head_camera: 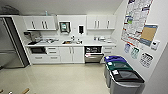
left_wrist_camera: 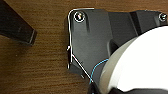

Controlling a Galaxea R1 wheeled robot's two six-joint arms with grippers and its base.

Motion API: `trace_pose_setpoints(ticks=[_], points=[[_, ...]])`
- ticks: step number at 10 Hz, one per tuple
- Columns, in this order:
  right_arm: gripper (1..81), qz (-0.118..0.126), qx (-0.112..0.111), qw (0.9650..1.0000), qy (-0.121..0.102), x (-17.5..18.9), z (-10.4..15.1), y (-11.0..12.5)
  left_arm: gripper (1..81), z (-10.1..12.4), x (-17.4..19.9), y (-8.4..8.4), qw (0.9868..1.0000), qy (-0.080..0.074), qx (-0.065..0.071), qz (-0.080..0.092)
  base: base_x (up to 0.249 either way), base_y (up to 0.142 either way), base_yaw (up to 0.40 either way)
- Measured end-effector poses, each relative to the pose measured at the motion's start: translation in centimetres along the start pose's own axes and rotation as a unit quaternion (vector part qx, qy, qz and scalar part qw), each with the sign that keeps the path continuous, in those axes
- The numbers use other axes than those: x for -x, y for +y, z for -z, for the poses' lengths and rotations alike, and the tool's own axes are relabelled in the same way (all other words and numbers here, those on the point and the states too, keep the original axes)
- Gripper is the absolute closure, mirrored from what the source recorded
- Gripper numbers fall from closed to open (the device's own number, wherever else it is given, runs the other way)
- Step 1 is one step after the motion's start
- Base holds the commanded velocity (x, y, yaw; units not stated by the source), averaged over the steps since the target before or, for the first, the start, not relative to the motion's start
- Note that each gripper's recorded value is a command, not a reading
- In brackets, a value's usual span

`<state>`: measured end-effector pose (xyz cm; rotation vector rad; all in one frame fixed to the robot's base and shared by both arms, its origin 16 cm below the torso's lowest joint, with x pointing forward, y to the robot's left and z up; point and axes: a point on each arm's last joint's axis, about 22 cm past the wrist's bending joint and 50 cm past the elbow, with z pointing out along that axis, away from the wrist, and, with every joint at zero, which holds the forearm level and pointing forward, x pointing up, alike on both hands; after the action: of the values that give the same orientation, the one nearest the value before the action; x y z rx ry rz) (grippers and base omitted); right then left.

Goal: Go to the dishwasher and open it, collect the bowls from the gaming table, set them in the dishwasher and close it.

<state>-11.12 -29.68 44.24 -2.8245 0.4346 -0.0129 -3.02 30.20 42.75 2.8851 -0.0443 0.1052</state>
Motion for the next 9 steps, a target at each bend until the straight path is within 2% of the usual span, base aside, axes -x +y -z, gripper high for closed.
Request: trace_pose_setpoints(ticks=[9], points=[[81.1, -0.001, 0.0, 1.0, -0.001, 0.28, 0.0, -0.02, 81.1, -0.05, -0.45, 0.05, 1.0, 0.004, 0.001, -0.001, 0.214, 0.0, 0.0]])
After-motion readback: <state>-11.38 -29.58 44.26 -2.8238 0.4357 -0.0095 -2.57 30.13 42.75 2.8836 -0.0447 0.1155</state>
